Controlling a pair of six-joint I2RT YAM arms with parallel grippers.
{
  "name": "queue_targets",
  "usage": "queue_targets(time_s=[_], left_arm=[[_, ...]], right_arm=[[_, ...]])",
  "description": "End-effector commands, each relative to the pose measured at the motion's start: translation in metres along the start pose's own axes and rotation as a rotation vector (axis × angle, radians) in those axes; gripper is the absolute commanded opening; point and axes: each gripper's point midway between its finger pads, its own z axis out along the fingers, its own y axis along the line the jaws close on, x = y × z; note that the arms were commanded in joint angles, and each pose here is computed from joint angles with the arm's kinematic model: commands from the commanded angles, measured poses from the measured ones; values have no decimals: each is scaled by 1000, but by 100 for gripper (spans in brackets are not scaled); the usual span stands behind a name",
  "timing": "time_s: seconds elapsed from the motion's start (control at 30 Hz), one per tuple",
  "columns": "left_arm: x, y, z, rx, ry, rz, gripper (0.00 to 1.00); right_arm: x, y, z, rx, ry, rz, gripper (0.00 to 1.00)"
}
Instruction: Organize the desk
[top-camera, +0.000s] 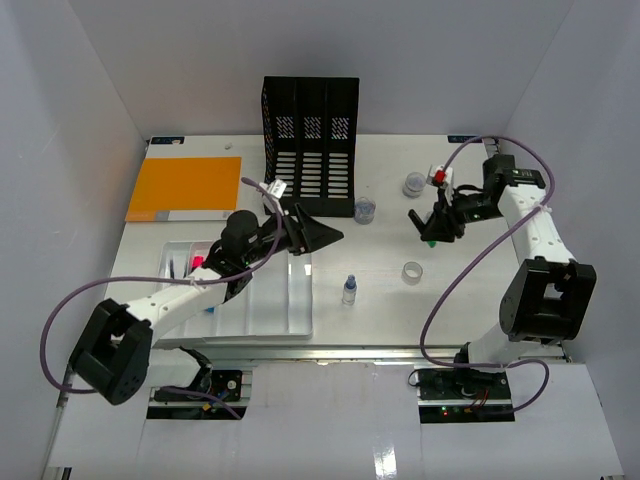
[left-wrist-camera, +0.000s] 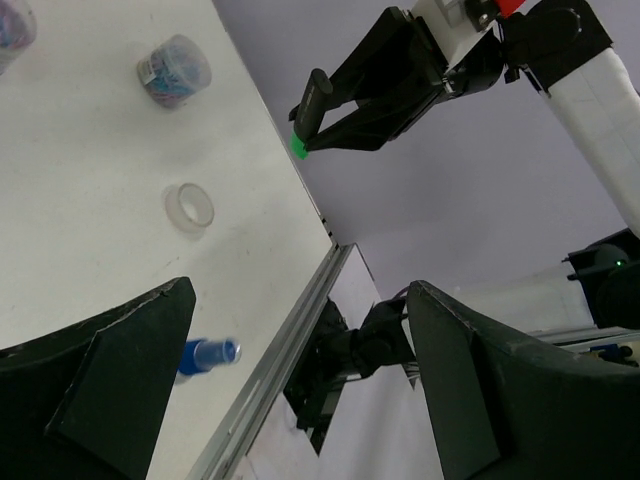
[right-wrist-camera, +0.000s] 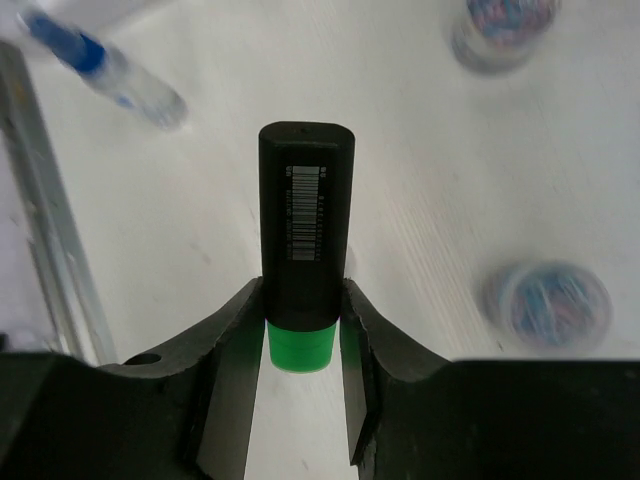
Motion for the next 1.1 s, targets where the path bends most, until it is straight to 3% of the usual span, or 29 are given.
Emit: queue_targets(time_s=[0.0, 0.27, 0.53, 0.63, 0.7, 0.9, 1.07], left_arm=[[-31, -16, 30, 1, -128, 65, 98], [-36, -14, 78, -62, -148, 91, 98], [-32, -2, 96, -158, -149, 96, 88], [-34, 3, 94, -202, -162, 108, 76], [-33, 7, 93, -230, -160, 114, 61], [-28, 13, 94, -261, -127, 135, 24], [-24, 15, 89, -284, -104, 159, 7]], right_arm=[[-76, 36, 18, -120, -195, 192, 13], [-119, 48, 51, -92, -205, 246, 13], [-128, 55, 67, 6, -196, 266, 8], [-129, 58, 69, 22, -194, 264, 8], [-129, 57, 70, 35, -190, 256, 10], [-129, 56, 73, 51, -179, 234, 29], [-126, 64, 77, 8, -161, 165, 71]])
